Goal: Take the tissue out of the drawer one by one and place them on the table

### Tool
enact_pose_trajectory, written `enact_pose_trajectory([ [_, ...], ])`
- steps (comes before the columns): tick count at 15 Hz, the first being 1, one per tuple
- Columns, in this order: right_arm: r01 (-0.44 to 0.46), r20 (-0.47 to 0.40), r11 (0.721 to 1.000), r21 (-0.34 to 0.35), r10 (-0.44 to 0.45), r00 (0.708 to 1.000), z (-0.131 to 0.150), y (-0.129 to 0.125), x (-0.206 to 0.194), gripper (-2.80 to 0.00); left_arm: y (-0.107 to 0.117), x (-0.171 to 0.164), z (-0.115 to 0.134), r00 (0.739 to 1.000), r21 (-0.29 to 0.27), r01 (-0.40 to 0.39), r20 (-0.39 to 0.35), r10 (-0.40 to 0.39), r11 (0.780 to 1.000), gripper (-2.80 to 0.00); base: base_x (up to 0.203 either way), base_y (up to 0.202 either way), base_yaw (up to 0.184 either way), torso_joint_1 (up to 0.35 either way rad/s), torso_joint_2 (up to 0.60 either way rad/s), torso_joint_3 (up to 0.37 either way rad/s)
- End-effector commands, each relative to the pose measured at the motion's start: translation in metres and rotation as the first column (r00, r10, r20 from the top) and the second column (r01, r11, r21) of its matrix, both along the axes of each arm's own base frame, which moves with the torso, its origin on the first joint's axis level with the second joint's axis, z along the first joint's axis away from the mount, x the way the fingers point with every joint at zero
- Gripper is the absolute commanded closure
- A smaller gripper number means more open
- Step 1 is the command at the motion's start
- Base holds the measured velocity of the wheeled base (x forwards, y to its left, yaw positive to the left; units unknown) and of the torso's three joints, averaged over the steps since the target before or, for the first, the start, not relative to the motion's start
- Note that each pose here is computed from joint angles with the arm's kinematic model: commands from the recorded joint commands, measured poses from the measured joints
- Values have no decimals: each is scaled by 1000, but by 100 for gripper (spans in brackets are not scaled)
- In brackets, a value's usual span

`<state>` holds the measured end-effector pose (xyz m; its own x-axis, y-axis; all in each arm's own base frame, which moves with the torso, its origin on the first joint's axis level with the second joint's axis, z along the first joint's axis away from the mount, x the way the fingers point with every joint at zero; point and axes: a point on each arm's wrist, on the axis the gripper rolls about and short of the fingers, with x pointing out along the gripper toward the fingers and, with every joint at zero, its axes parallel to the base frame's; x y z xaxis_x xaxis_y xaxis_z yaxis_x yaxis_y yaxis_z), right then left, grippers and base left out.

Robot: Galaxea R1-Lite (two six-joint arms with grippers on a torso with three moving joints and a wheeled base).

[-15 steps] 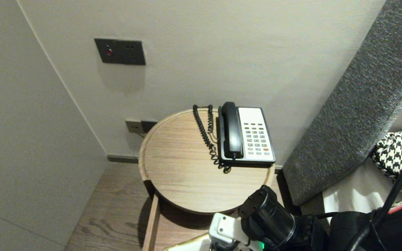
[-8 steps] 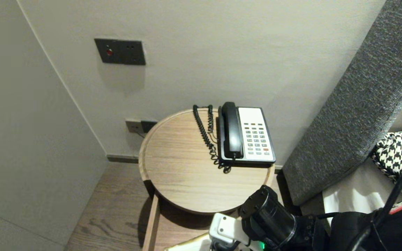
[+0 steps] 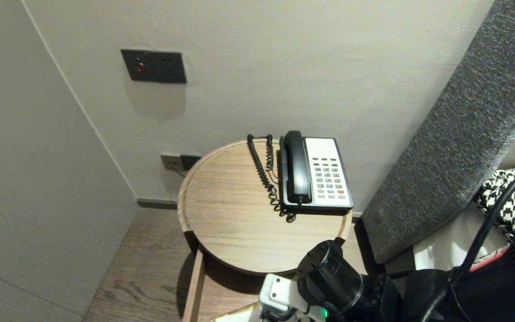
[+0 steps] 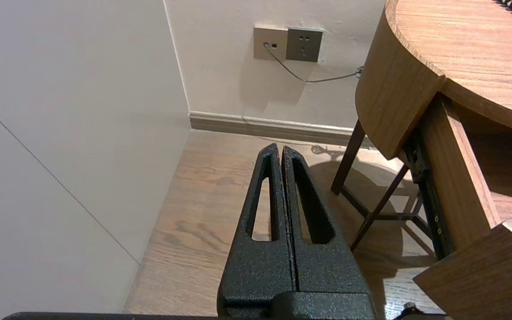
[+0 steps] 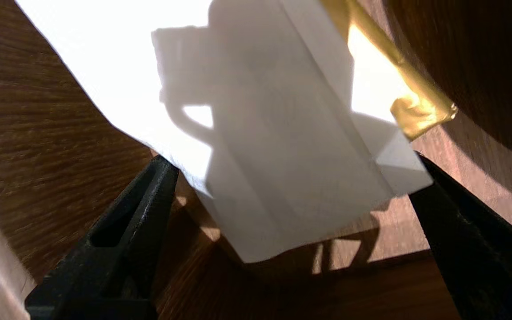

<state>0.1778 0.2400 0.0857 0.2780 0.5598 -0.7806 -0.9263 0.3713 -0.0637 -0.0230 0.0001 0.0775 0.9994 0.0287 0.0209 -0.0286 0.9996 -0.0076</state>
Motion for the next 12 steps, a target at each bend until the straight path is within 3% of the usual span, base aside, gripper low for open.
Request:
enact_pose_trajectory([
  [1, -3, 5, 1000, 6, 3, 1000, 0, 5, 3, -280, 0, 0, 0, 1000, 0, 0, 1, 0, 1000, 0, 0, 0, 0, 0, 0, 0],
  [12, -7, -12, 1000, -18, 7, 1000, -12, 17, 11, -280, 0, 0, 0, 1000, 0, 0, 1, 0, 1000, 0, 0, 0, 0, 0, 0, 0],
])
